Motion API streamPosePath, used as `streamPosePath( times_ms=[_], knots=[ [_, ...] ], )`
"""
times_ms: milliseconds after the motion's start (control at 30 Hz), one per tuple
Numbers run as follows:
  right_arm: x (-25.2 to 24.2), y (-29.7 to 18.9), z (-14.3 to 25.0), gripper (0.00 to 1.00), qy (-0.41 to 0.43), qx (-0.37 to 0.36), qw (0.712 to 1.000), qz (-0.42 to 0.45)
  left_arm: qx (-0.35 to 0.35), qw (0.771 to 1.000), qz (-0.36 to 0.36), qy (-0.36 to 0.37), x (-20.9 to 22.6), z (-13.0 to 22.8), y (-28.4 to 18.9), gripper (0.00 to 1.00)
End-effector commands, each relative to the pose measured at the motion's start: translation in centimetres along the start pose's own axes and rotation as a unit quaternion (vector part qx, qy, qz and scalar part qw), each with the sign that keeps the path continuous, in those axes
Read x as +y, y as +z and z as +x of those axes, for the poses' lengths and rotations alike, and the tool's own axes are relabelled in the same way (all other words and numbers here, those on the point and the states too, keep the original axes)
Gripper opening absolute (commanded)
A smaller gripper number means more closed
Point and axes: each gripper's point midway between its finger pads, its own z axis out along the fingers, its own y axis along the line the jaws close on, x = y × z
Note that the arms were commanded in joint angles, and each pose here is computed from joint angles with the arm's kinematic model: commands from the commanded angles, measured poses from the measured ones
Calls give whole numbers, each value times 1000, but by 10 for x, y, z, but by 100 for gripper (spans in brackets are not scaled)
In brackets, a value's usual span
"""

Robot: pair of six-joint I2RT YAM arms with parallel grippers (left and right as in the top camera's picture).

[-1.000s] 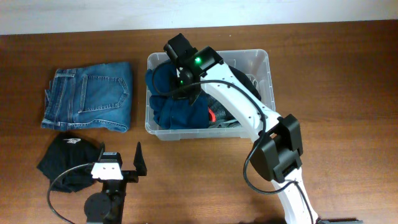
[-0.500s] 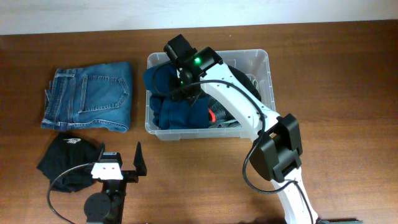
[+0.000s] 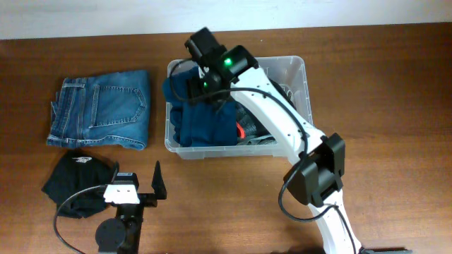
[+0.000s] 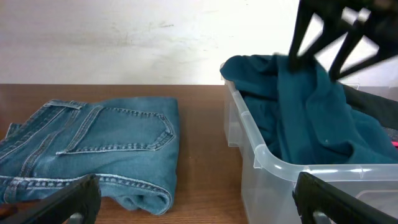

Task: Pack container
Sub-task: 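Lower the teal garment into the container's left side and press down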

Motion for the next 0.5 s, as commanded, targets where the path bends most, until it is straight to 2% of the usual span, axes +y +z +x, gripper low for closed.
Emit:
streamPosePath(
  times_ms=[0, 33, 67, 100, 133, 200, 267, 467],
  knots=[
    [9, -50, -20, 77, -10, -54, 998, -16, -1, 1000, 2, 7, 0, 1, 0, 99],
    [9, -51, -20, 76, -10, -54, 998, -16, -1, 1000, 2, 7, 0, 1, 0, 99],
    [9, -51, -19, 72, -9, -52, 998, -15, -1, 1000, 2, 7, 0, 1, 0, 99],
    [8, -51, -18, 60, -9, -50, 999, -14, -1, 1000, 2, 7, 0, 1, 0, 99],
    [8, -49, -17, 44, -9, -47, 999, -13, -1, 1000, 2, 7, 0, 1, 0, 99],
    [6, -46, -14, 22, -8, -41, 999, -10, -1, 1000, 2, 7, 0, 1, 0, 99],
    [6, -43, -13, 5, -8, -38, 999, -9, -1, 1000, 2, 7, 0, 1, 0, 99],
    [3, -33, -8, 4, -8, -28, 1000, -5, -1, 1000, 2, 7, 0, 1, 0, 99]
  ],
)
